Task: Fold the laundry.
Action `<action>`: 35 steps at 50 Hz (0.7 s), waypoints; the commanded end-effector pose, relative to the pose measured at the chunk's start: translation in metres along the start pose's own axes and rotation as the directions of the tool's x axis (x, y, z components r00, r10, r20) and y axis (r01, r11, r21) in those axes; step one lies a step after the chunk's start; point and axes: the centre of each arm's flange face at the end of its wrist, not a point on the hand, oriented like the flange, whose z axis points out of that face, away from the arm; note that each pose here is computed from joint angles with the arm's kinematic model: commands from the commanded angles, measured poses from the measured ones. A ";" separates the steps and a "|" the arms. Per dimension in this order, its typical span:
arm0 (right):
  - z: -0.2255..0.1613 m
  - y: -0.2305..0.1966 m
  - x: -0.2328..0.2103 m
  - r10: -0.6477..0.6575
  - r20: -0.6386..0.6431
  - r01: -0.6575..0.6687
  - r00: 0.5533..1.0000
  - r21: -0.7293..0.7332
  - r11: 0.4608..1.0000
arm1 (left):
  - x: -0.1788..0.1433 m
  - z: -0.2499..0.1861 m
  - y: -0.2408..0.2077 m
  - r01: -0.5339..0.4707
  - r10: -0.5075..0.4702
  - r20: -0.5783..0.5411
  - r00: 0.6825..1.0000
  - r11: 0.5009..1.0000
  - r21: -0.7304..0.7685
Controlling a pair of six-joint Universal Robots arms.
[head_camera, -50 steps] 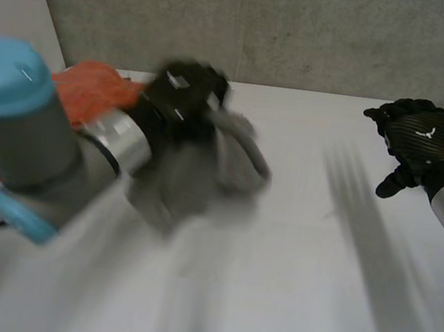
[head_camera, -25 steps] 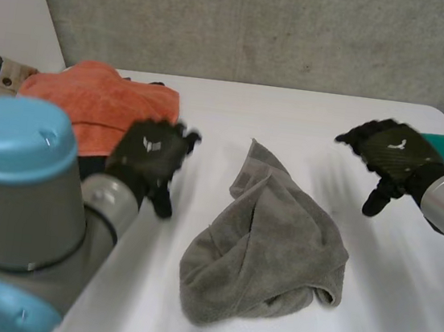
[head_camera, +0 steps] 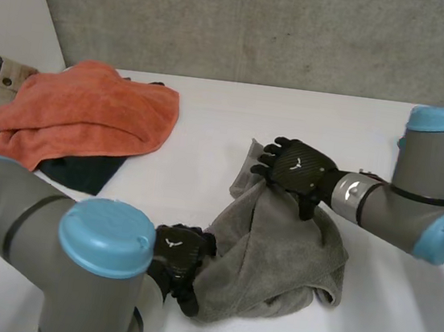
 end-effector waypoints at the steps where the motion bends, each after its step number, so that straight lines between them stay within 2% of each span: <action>1: 0.030 0.013 -0.010 -0.005 0.019 0.005 1.000 0.011 1.000 | 0.008 0.017 0.008 -0.025 0.025 0.000 1.000 0.999 -0.021; 6: 0.040 0.016 -0.008 -0.015 0.010 0.015 1.000 0.025 1.000 | 0.009 0.023 0.006 -0.037 0.037 0.000 0.999 0.999 -0.012; 10: 0.045 0.018 -0.009 -0.019 0.008 0.019 1.000 0.030 0.999 | 0.006 0.030 -0.013 -0.067 0.065 0.038 0.997 0.996 0.058; 15: 0.052 0.010 0.011 -0.056 -0.089 0.062 0.994 0.066 0.996 | -0.009 0.047 -0.060 -0.184 0.154 0.160 0.975 0.964 0.192; 19: 0.052 -0.010 0.061 -0.024 -0.342 0.065 0.939 0.110 0.992 | -0.030 0.062 -0.119 -0.306 0.202 0.300 0.932 0.883 0.357; 20: 0.044 -0.024 0.089 0.024 -0.473 0.053 0.881 0.149 0.987 | -0.038 0.064 -0.149 -0.366 0.204 0.371 0.906 0.818 0.445; 21: 0.036 -0.035 0.104 0.051 -0.535 0.054 0.844 0.180 0.982 | -0.042 0.064 -0.162 -0.389 0.198 0.402 0.894 0.788 0.478; 22: 0.019 -0.054 0.128 0.107 -0.629 0.059 0.770 0.238 0.970 | -0.045 0.063 -0.175 -0.417 0.190 0.437 0.879 0.752 0.511; 23: 0.012 -0.062 0.137 0.138 -0.661 0.061 0.738 0.268 0.962 | -0.051 0.062 -0.197 -0.475 0.171 0.507 0.845 0.676 0.564; 26: -0.015 -0.085 0.154 0.211 -0.706 0.079 0.676 0.354 0.932 | -0.053 0.055 -0.222 -0.547 0.131 0.586 0.800 0.562 0.621; 27: -0.019 -0.088 0.154 0.216 -0.701 0.080 0.680 0.364 0.928 | -0.049 0.048 -0.233 -0.586 0.108 0.623 0.774 0.494 0.642; 30: -0.036 -0.100 0.150 0.212 -0.686 0.087 0.696 0.374 0.924 | -0.047 0.037 -0.247 -0.618 0.071 0.655 0.752 0.420 0.664; 33: -0.042 -0.098 0.139 0.211 -0.662 0.058 0.720 0.359 0.932 | -0.042 0.041 -0.231 -0.623 0.112 0.648 0.754 0.437 0.649; 35: -0.041 -0.086 0.121 0.215 -0.617 -0.009 0.757 0.319 0.948 | -0.038 0.048 -0.210 -0.626 0.168 0.633 0.756 0.468 0.623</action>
